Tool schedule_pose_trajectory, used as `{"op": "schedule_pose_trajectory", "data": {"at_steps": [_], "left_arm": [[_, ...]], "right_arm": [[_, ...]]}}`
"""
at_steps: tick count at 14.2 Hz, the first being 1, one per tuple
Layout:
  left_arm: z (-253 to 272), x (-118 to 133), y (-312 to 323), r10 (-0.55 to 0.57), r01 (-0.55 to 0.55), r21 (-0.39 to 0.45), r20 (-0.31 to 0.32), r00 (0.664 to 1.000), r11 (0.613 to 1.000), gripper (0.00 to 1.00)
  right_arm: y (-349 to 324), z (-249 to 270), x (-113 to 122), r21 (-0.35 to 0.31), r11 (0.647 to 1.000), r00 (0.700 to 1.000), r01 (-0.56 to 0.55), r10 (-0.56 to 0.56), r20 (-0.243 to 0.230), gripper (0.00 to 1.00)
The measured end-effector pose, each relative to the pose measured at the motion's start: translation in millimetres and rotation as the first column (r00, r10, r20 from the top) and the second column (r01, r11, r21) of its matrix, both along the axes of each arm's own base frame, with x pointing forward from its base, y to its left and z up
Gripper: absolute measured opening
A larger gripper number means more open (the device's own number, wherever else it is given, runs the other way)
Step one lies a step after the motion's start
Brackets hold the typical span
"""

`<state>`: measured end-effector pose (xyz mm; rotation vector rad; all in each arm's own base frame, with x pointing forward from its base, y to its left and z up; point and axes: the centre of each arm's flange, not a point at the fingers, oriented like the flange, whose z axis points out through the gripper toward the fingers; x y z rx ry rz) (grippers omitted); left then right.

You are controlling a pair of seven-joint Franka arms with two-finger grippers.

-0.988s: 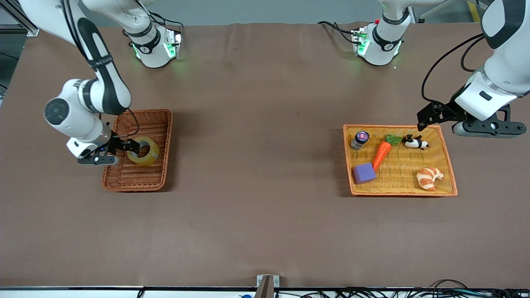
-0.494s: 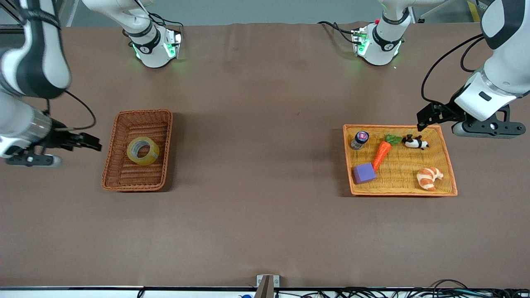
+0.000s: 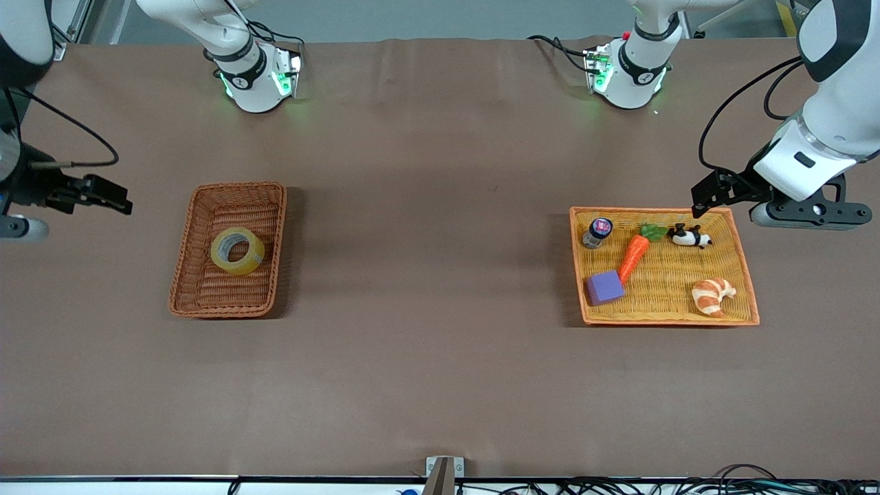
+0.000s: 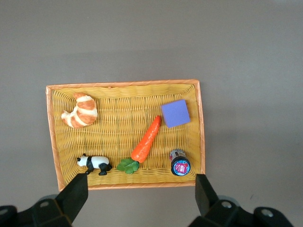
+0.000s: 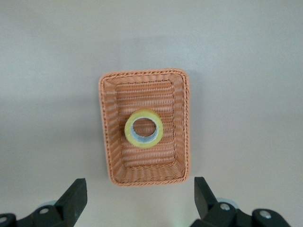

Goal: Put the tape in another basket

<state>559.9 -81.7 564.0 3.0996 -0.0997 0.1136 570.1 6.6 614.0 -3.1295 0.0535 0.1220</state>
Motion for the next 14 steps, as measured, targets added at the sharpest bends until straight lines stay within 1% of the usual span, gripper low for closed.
{"op": "schedule_pose_trajectory", "data": {"at_steps": [3,5,7,12,14], "left_arm": [[9,1,-2,0.012,-0.012,-0.004,0.017,1.0,1.0,1.0],[15,2,-2,0.013,-0.013,-0.006,0.029,0.999,1.0,1.0],[19,2,-2,0.014,-0.014,-0.006,0.034,0.999,1.0,1.0],[27,-7,-1,0.013,-0.013,-0.001,0.016,1.0,1.0,1.0],[27,-7,-1,0.013,-0.013,-0.001,0.014,1.0,1.0,1.0]], "right_arm": [[-8,27,-19,0.006,1.0,0.999,0.021,-0.021,0.026,1.0],[-18,24,-18,0.007,0.999,0.999,0.038,-0.039,0.035,1.0],[-19,15,-15,0.007,0.999,0.999,0.039,-0.039,0.035,1.0],[-26,13,-13,0.006,0.999,0.998,0.052,-0.052,0.043,1.0],[-28,14,-15,0.007,0.999,0.998,0.054,-0.055,0.036,1.0]]}}
